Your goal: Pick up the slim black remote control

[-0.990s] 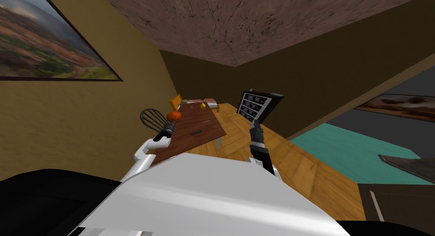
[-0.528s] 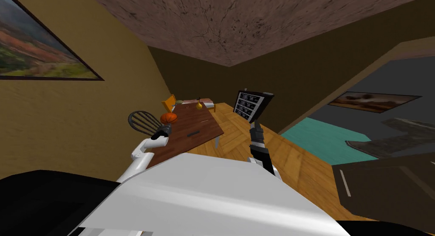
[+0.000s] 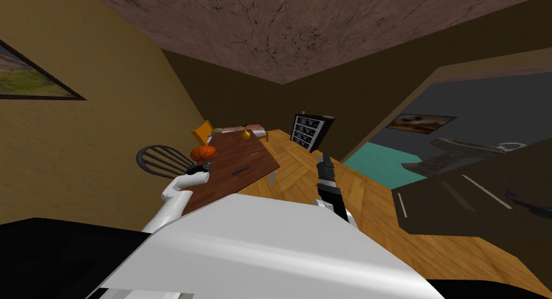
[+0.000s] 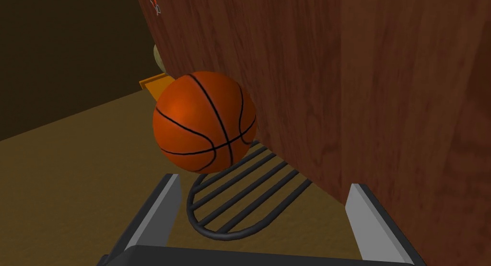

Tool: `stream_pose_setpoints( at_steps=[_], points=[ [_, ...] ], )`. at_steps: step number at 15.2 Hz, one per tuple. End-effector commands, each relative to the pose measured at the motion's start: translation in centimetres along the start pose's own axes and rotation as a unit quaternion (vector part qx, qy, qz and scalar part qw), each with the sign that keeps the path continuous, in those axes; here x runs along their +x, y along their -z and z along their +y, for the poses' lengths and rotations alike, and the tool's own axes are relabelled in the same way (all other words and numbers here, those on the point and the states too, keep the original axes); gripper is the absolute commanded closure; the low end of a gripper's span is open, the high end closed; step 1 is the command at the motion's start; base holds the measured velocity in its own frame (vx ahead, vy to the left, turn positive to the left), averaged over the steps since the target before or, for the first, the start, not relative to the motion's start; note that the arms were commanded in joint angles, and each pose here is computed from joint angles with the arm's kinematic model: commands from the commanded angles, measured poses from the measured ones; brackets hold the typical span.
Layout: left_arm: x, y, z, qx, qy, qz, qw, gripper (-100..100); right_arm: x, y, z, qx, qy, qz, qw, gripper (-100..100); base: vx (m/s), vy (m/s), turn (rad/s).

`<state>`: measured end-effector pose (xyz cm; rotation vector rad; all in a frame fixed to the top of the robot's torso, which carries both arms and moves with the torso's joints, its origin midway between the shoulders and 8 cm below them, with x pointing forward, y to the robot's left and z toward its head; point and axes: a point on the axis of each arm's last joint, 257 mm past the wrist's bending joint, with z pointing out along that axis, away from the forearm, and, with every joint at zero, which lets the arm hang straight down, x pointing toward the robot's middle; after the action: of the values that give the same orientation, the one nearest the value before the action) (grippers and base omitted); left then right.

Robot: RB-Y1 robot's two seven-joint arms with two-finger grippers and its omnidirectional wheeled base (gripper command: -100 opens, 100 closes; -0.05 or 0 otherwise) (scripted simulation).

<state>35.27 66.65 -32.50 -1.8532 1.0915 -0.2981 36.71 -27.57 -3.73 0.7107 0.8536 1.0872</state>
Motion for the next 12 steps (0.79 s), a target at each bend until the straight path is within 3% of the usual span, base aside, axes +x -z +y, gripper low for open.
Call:
stream_pose_setpoints(
  at_steps=[1, 2, 4, 5, 7, 8, 10, 11, 12],
  points=[
    [-0.7, -0.3, 1.5, -0.026, 0.006, -0.007, 0.9996, -100, 0.0, 0.0, 0.0, 0.0, 0.0, 0.0, 1.0, 0, -0.025, 0.007, -0.143],
    [-2.0, -0.7, 2.2, -0.046, 0.025, -0.017, 0.9985, -100, 0.0, 0.0, 0.0, 0.0, 0.0, 0.0, 1.0, 0, -0.039, 0.002, -0.231],
    [-2.2, -0.7, 3.4, -0.064, 0.025, -0.02, 0.9974, -100, 0.0, 0.0, 0.0, 0.0, 0.0, 0.0, 1.0, 0, -0.027, 0.016, -0.145],
    [-3.2, -0.9, 4.4, -0.088, 0.045, -0.028, 0.9947, -100, 0.0, 0.0, 0.0, 0.0, 0.0, 0.0, 1.0, 0, -0.019, 0.01, -0.172],
    [-3.3, -0.9, 5.4, -0.102, 0.045, -0.031, 0.9933, -100, 0.0, 0.0, 0.0, 0.0, 0.0, 0.0, 1.0, 0, -0.032, 0.009, -0.205],
    [-4.2, -1.1, 6.5, -0.125, 0.066, -0.038, 0.9892, -100, 0.0, 0.0, 0.0, 0.0, 0.0, 0.0, 1.0, 0, -0.03, 0.005, -0.191],
    [-4.3, -0.9, 7.3, -0.139, 0.066, -0.039, 0.9873, -100, 0.0, 0.0, 0.0, 0.0, 0.0, 0.0, 1.0, 0, -0.026, -0.008, -0.177],
    [-4.9, -1.0, 8.6, -0.164, 0.087, -0.045, 0.9815, -100, 0.0, 0.0, 0.0, 0.0, 0.0, 0.0, 1.0, 0, -0.012, 0.044, -0.177],
    [-4.9, -0.8, 9.2, -0.175, 0.088, -0.046, 0.9796, -100, 0.0, 0.0, 0.0, 0.0, 0.0, 0.0, 1.0, 0, -0.027, 0.016, -0.171]
  ],
)
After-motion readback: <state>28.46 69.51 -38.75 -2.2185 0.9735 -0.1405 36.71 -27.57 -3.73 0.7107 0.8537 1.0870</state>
